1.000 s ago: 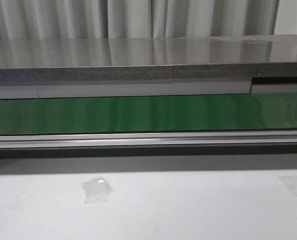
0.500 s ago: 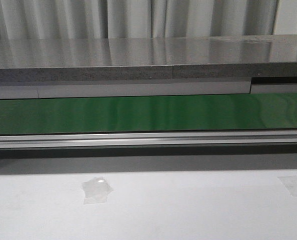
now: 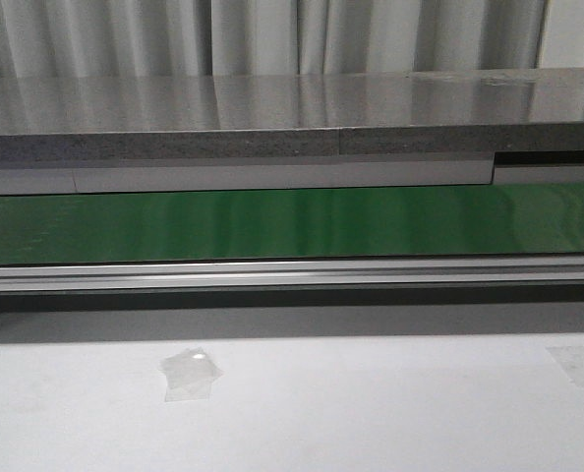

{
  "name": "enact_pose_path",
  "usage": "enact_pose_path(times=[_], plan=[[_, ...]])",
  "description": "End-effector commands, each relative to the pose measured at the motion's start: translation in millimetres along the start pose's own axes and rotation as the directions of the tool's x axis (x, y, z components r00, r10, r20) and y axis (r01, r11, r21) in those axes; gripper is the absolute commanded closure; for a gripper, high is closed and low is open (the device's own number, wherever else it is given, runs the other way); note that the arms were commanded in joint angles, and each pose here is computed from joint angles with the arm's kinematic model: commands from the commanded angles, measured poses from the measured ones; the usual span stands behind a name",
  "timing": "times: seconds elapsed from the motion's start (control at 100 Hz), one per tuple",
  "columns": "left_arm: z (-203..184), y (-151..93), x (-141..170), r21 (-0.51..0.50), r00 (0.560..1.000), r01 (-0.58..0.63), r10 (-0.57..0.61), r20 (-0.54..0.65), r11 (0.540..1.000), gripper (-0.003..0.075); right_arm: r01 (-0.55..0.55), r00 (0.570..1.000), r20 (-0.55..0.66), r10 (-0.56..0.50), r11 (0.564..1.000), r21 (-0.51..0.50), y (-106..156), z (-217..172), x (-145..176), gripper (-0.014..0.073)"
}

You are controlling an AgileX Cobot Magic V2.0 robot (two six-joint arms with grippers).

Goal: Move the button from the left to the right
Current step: 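Lower the button into the green tray and open the right gripper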

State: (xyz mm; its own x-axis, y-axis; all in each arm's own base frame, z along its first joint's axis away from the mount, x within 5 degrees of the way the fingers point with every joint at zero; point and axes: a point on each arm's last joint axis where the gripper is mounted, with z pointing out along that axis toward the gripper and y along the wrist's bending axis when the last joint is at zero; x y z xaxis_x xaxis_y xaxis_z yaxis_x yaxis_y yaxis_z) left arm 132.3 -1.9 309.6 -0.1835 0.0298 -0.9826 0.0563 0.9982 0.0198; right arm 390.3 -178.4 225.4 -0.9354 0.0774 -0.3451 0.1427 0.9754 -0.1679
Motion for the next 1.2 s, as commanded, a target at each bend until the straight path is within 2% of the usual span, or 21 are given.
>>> enact_pose_path(times=[0.0,0.09,0.23,0.4,0.56,0.73,0.94,1.19], plan=[[-2,3,-14,-0.030,0.997,0.014,-0.012,0.074,0.999,0.0740,-0.030,0.986,0.168,0.019,0.998,0.063,-12,-59,-15,0.0014],[-2,3,-14,-0.030,0.997,0.014,-0.012,0.074,0.999,0.0740,-0.048,0.971,0.238,0.037,0.998,0.041,-6,-80,-19,0.0014],[-2,3,-14,-0.030,0.997,0.014,-0.012,0.074,0.999,0.0740,-0.052,0.925,0.375,0.055,0.998,-0.019,15,-116,-28,0.0014],[-2,3,-14,-0.030,0.997,0.014,-0.012,0.074,0.999,0.0740,0.018,0.857,0.515,0.015,0.998,-0.059,53,-160,-33,0.0014],[-2,3,-14,-0.030,0.997,0.014,-0.012,0.074,0.999,0.0740,0.091,0.777,0.629,-0.027,0.993,-0.070,85,-196,-24,0.0014],[-2,3,-14,-0.030,0.997,0.014,-0.012,0.074,0.999,0.0740,0.156,0.708,0.705,-0.049,0.984,-0.088,113,-220,3,0.0014],[-2,3,-14,-0.030,0.997,0.014,-0.012,0.074,0.999,0.0740,0.168,0.679,0.734,-0.006,0.975,-0.148,128,-222,48,0.0014],[-2,3,-14,-0.030,0.997,0.014,-0.012,0.074,0.999,0.0740,0.164,0.628,0.777,0.039,0.970,-0.181,135,-211,123,0.0014]])
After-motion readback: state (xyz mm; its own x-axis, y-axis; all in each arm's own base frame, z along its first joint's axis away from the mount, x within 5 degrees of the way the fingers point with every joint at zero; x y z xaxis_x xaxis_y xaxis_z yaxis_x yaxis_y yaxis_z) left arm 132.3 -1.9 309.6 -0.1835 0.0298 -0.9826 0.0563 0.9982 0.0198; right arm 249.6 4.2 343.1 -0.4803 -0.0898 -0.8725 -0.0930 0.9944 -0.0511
